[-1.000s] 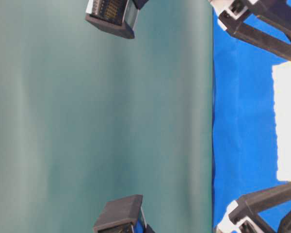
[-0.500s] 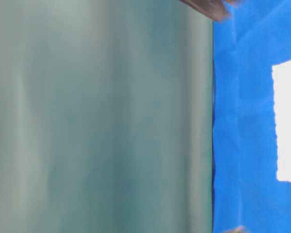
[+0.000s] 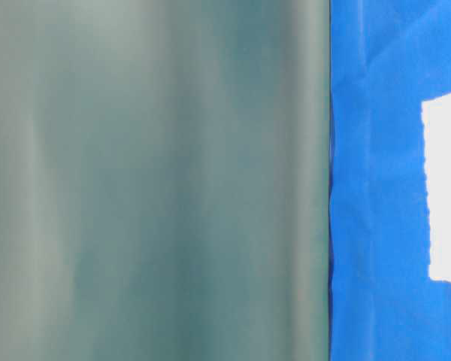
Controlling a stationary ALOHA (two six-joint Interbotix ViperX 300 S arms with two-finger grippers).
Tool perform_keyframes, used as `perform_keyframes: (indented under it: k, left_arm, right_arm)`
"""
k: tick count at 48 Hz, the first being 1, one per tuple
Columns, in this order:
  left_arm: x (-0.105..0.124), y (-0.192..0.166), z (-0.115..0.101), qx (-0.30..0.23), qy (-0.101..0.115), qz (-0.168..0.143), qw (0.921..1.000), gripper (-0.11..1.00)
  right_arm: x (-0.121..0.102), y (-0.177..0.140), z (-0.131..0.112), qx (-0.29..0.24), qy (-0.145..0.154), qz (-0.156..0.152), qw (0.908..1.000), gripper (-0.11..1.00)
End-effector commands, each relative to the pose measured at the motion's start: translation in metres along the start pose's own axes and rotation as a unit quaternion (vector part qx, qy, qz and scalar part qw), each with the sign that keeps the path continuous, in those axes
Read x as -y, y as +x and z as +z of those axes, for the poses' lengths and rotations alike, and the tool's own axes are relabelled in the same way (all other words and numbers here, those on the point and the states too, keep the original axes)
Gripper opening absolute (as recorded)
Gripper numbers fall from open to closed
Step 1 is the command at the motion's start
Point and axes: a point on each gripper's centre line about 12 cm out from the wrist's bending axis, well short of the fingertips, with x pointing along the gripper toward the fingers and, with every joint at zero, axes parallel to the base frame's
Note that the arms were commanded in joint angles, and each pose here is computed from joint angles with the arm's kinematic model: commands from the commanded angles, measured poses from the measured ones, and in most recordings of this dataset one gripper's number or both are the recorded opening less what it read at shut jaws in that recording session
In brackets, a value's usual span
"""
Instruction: Fold the yellow towel.
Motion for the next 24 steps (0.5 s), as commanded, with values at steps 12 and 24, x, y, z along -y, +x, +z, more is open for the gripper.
perform_keyframes:
  k: [12, 24]
  left_arm:
    - [-0.007, -0.032, -0.002, 0.058, 0.014, 0.008, 0.9982, 0.7]
    - [-0.011, -0.045, -0.021, 0.066, 0.02, 0.013, 0.9975, 0.7]
  right_arm:
    - [0.01, -0.02, -0.016, 0.008, -0.006, 0.002, 0.9999, 0.75]
    - [0.016, -0.03, -0.03, 0.011, -0.005, 0.002, 0.9999, 0.75]
